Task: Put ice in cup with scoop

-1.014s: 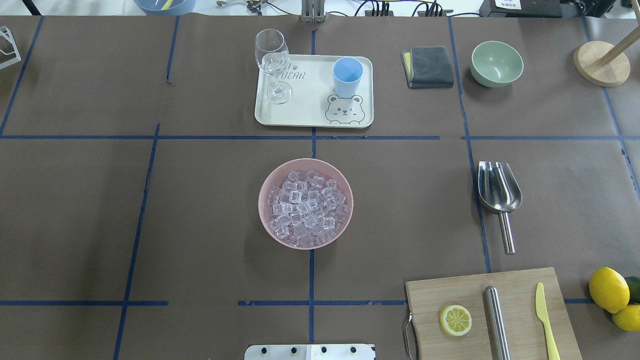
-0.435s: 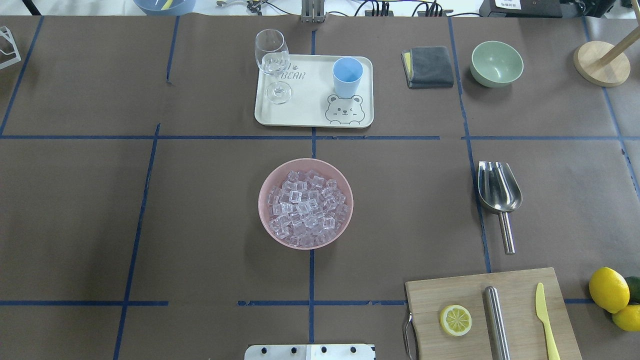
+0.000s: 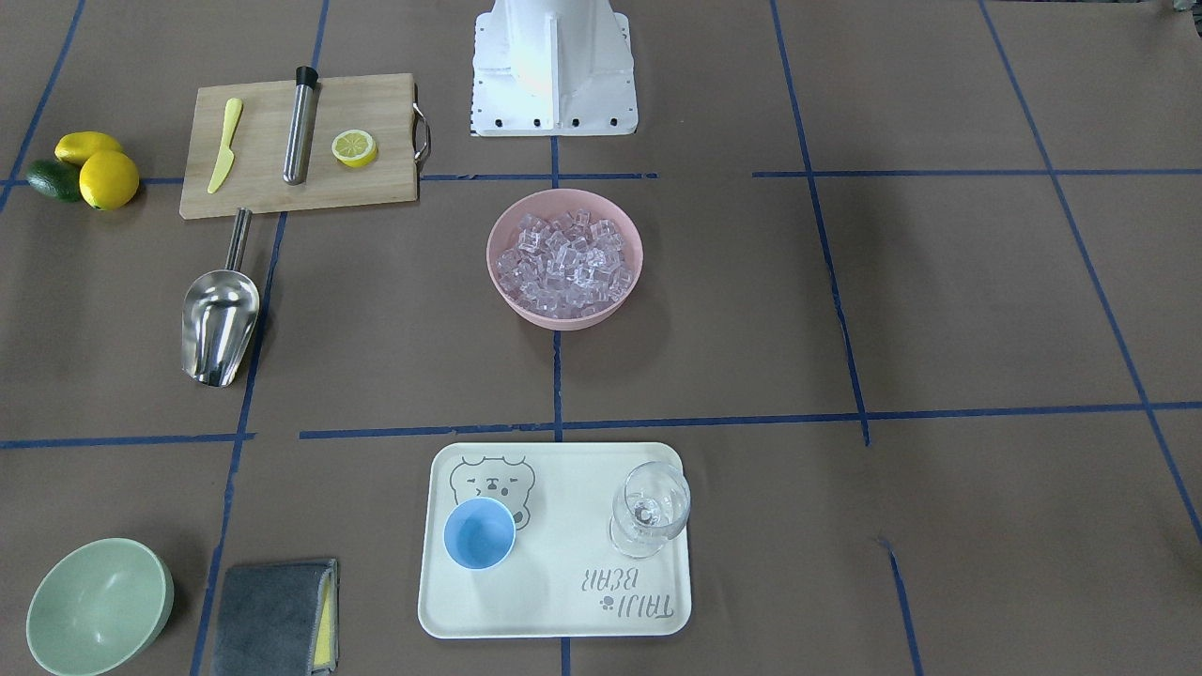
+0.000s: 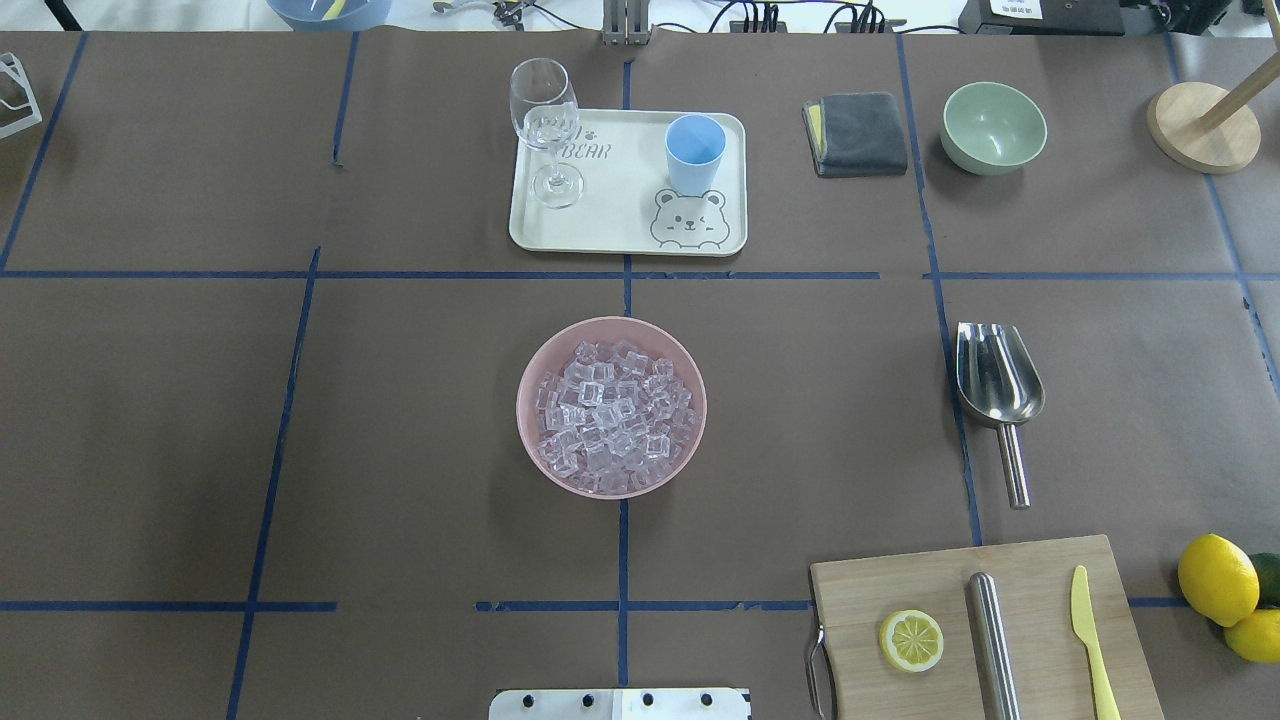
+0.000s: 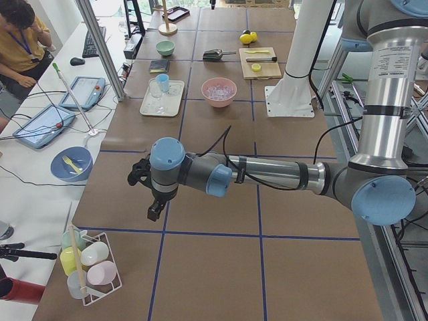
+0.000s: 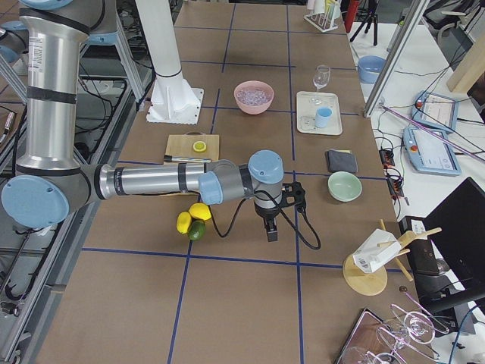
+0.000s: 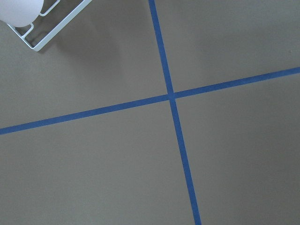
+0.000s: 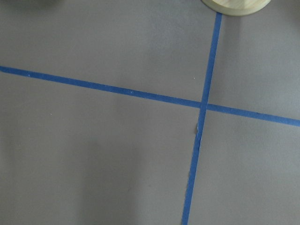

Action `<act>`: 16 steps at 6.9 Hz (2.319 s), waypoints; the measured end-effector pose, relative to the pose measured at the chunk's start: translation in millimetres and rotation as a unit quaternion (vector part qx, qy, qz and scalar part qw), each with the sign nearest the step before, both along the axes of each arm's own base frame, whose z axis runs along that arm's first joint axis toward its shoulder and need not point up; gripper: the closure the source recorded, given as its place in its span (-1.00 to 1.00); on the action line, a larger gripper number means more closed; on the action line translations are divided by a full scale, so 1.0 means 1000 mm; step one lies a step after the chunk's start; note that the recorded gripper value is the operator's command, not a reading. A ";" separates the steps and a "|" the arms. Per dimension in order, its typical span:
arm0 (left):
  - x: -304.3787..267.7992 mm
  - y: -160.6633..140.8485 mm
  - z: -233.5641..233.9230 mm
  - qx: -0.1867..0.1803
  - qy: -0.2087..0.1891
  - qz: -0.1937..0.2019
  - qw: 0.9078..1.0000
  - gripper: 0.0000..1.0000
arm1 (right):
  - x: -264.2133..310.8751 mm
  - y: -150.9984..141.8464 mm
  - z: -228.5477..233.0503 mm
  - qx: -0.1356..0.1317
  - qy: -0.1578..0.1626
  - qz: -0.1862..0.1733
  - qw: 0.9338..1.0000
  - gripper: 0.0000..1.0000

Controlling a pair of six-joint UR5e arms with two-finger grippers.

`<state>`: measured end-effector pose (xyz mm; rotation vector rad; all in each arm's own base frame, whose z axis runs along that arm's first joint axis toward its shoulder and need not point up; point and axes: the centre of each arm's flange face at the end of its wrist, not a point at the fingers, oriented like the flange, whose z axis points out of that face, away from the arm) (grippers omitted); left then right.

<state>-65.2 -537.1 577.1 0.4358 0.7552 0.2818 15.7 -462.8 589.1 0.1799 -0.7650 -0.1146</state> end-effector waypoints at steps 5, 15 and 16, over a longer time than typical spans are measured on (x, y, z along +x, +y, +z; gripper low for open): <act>0.101 -0.036 -0.097 0.183 0.014 0.088 0.979 -1.00 | -0.028 -0.031 -0.038 0.002 -0.013 0.013 1.000 -1.00; 0.522 0.094 -0.214 0.425 0.153 0.338 0.825 -1.00 | -0.098 -0.036 -0.082 0.022 -0.020 -0.029 0.999 -1.00; 0.543 0.100 -0.212 0.438 0.158 0.329 0.822 -1.00 | -0.100 -0.036 -0.082 0.020 -0.021 -0.028 0.999 -1.00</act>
